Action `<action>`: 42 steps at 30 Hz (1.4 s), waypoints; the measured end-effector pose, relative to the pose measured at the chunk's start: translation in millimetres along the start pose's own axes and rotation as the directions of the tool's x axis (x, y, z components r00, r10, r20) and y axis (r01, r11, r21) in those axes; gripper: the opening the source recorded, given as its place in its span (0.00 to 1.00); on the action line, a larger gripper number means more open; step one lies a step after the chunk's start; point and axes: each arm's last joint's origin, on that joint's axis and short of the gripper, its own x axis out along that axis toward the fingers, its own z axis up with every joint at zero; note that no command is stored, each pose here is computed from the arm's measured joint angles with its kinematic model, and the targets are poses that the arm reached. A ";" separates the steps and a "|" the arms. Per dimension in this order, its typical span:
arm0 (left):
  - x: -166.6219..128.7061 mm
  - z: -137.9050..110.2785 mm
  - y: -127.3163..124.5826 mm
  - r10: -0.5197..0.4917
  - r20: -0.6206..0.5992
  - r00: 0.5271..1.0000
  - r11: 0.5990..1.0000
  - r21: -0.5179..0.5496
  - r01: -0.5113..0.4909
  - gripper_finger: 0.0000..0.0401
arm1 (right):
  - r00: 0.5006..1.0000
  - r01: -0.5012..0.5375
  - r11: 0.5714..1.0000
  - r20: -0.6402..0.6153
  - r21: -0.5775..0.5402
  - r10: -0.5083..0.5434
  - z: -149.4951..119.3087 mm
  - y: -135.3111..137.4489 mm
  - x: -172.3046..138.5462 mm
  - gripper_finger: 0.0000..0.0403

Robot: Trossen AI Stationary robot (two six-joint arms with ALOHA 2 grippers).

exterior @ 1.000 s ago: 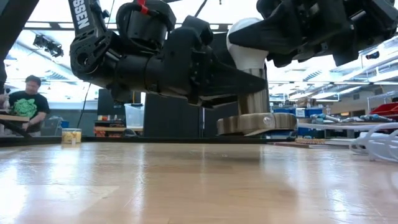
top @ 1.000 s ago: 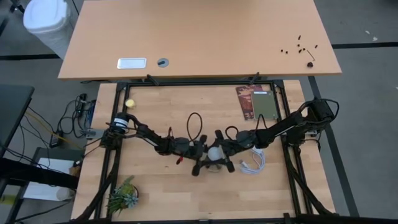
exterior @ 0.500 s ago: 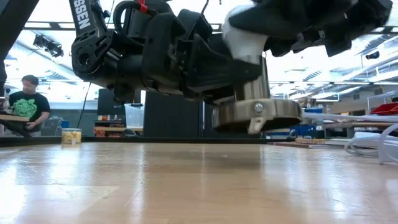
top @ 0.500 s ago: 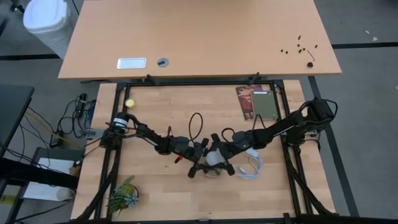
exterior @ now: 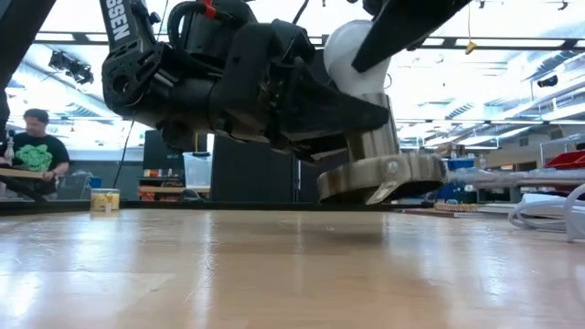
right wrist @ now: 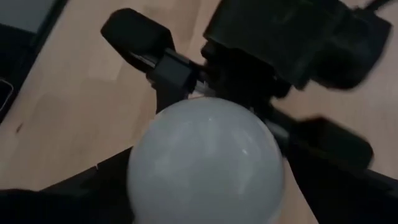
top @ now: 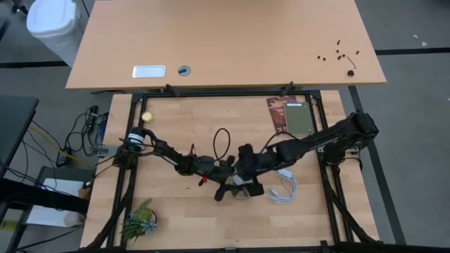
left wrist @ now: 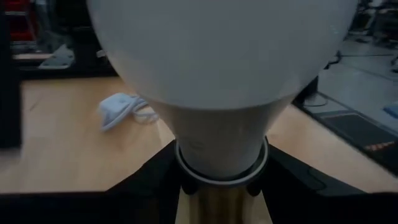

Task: Screw lightbulb
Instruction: Remove the light bulb from the lamp

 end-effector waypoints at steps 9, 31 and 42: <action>-1.0 -9.1 5.7 0.188 -0.081 0.979 0.982 0.006 -0.188 0.46 | 0.985 0.087 0.980 -0.163 0.181 -0.057 6.9 -2.5 -21.7 0.94; -5.1 -13.0 13.1 0.540 -0.095 0.836 0.842 0.053 -0.537 0.46 | 0.934 0.350 0.667 -0.304 0.657 -0.190 0.8 -14.8 -18.1 0.93; -5.1 -12.3 14.7 0.547 -0.091 0.832 0.837 0.079 -0.542 0.46 | 0.869 0.464 0.658 -0.451 0.593 -0.207 25.4 -18.9 11.3 0.93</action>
